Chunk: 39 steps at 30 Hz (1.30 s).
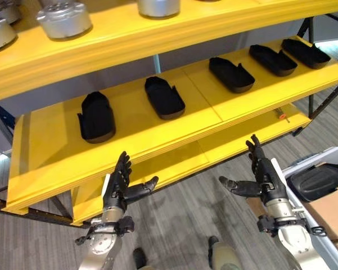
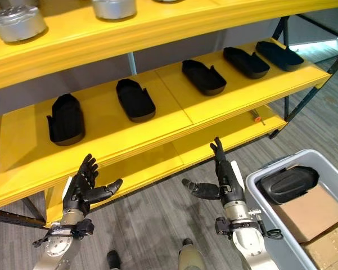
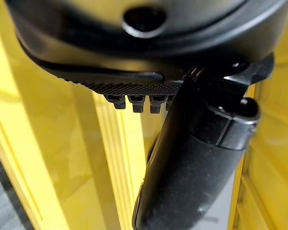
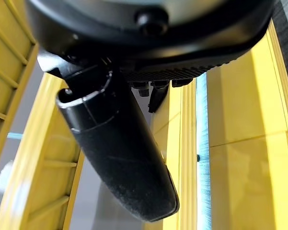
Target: Move parts from the plastic box to the shelf.
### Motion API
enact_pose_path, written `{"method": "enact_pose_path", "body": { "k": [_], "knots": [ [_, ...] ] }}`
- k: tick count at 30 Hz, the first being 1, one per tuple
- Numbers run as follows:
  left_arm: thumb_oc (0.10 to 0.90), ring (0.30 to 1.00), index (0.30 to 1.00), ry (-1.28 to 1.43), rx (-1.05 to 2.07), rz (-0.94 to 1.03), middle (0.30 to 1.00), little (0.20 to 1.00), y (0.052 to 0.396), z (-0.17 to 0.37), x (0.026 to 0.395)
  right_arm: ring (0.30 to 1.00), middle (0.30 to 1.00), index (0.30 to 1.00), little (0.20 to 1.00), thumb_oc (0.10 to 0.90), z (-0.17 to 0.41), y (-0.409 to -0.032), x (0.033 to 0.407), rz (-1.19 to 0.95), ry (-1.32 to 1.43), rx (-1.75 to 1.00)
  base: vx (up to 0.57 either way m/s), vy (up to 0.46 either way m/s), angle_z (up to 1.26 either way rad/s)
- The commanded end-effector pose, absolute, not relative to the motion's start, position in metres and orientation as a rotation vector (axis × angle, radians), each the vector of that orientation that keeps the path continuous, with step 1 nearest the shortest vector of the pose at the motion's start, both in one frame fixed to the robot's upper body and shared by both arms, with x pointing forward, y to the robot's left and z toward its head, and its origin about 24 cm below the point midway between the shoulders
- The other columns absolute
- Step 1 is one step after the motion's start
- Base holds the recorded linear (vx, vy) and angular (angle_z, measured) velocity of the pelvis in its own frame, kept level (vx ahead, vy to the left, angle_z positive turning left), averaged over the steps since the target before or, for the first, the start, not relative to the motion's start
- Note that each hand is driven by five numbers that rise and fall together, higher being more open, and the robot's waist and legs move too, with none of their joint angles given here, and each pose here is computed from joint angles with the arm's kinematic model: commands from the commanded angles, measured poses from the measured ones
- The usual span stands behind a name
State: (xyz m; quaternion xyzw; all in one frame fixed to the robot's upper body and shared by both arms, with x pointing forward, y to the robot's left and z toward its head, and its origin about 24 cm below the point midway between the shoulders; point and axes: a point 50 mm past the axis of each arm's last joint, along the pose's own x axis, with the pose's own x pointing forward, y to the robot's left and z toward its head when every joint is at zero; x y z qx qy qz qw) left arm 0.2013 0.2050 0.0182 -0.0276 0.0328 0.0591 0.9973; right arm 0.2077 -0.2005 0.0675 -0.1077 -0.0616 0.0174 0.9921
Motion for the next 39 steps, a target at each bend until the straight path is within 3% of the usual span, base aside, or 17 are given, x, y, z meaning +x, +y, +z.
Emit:
{"method": "enact_pose_path", "body": {
  "k": [1, 8, 18, 29, 35, 39],
  "knots": [
    [0.9, 1.0, 1.0, -0.203, -0.092, 0.08, 1.0, 1.0, 0.208, 0.068, 0.227, 1.0, 1.0, 1.0, 1.0, 0.9, 0.122, -0.199, 0.222, 0.035, -0.426, -0.195, 0.01, -0.248, -0.19],
    [0.9, 1.0, 1.0, -0.168, -0.07, 0.048, 1.0, 1.0, 0.205, 0.06, 0.226, 1.0, 1.0, 1.0, 1.0, 0.9, 0.116, -0.209, 0.218, 0.021, -0.381, -0.2, 0.05, -0.108, 0.04],
    [0.9, 1.0, 1.0, -0.161, -0.054, -0.012, 1.0, 1.0, 0.192, 0.057, 0.231, 1.0, 1.0, 1.0, 1.0, 0.9, 0.111, -0.192, 0.229, 0.097, -0.37, -0.077, 0.08, 0.018, -0.63],
    [0.9, 1.0, 1.0, -0.176, -0.073, -0.016, 1.0, 1.0, 0.189, 0.061, 0.236, 1.0, 1.0, 1.0, 1.0, 0.9, 0.108, -0.179, 0.235, 0.145, -0.347, -0.058, 0.06, 0.046, -0.86],
    [0.9, 1.0, 1.0, -0.218, -0.081, 0.033, 1.0, 1.0, 0.198, 0.073, 0.239, 1.0, 1.0, 1.0, 1.0, 0.9, 0.127, -0.142, 0.254, 0.251, -0.436, -0.05, 0.07, -0.045, -1.58],
    [0.9, 1.0, 1.0, -0.211, -0.082, 0.027, 1.0, 1.0, 0.197, 0.072, 0.239, 1.0, 1.0, 1.0, 1.0, 0.9, 0.127, -0.143, 0.254, 0.247, -0.437, -0.079, 0.12, -0.119, -0.92]
  ]
}}
